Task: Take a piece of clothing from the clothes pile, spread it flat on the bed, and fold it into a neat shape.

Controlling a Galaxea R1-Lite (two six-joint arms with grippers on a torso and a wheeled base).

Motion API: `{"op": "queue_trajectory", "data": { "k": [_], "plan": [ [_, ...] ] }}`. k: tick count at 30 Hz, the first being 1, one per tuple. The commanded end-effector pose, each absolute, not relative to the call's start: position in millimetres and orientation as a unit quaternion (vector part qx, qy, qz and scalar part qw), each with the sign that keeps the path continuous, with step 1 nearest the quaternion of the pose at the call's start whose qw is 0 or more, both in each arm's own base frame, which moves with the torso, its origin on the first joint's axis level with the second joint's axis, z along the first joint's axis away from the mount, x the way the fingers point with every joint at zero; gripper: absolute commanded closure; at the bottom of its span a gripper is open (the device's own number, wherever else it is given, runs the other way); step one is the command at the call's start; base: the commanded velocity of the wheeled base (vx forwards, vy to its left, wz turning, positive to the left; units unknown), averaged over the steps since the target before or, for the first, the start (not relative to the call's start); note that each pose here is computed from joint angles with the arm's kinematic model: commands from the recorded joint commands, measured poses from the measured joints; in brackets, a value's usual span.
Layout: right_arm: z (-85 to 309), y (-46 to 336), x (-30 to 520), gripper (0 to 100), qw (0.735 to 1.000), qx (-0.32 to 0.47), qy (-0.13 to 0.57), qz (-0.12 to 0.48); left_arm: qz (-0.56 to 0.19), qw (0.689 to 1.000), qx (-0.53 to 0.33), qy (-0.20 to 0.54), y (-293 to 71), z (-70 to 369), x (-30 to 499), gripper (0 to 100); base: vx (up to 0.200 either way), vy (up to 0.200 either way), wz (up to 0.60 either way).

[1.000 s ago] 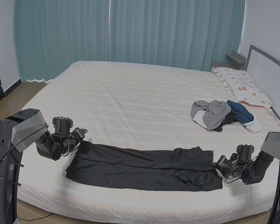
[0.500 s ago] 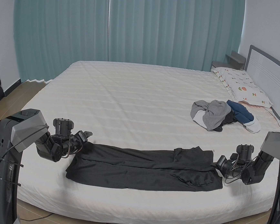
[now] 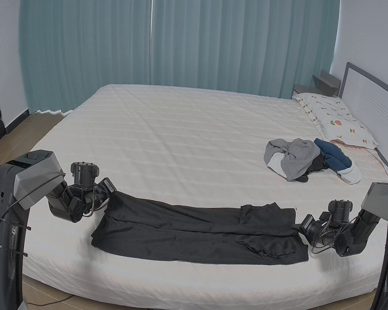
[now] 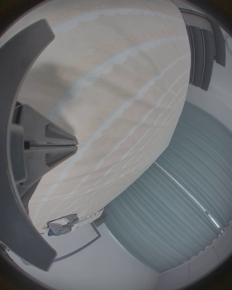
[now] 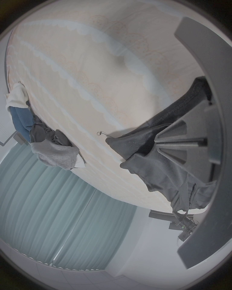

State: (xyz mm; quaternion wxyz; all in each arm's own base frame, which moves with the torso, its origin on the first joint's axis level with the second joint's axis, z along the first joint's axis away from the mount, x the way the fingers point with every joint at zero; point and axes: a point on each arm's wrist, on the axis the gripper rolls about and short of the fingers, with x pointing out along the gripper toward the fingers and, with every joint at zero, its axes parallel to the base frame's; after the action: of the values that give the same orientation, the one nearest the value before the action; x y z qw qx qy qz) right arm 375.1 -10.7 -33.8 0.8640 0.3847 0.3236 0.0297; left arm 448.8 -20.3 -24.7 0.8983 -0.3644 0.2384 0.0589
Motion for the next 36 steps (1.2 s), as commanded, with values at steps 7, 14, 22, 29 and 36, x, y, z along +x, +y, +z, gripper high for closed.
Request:
{"op": "queue_trajectory", "data": {
  "k": [7, 14, 22, 29, 36],
  "plan": [
    [-32, -9, 369, 100, 0.862, 0.395, 0.317, 0.031, 0.073, 0.900, -0.369, 0.219, -5, -24, 451, 100, 0.000, 0.000, 0.00],
    [-36, -8, 365, 100, 0.860, 0.392, 0.326, 0.027, 0.073, 0.900, -0.368, 0.221, -5, -31, 456, 100, 0.000, 0.000, 0.00],
    [-37, -5, 365, 100, 0.862, 0.387, 0.327, 0.027, 0.069, 0.901, -0.367, 0.221, -6, -31, 459, 100, 0.000, 0.000, 0.00],
    [-36, -3, 361, 0, 0.861, 0.386, 0.331, 0.027, 0.067, 0.900, -0.368, 0.226, -8, -31, 456, 0, 0.000, 0.000, 0.00],
    [1, -20, 354, 0, 0.871, 0.396, 0.290, 0.021, 0.075, 0.894, -0.375, 0.233, 4, -6, 429, 0, 0.000, 0.000, 0.00]
  ]
}}
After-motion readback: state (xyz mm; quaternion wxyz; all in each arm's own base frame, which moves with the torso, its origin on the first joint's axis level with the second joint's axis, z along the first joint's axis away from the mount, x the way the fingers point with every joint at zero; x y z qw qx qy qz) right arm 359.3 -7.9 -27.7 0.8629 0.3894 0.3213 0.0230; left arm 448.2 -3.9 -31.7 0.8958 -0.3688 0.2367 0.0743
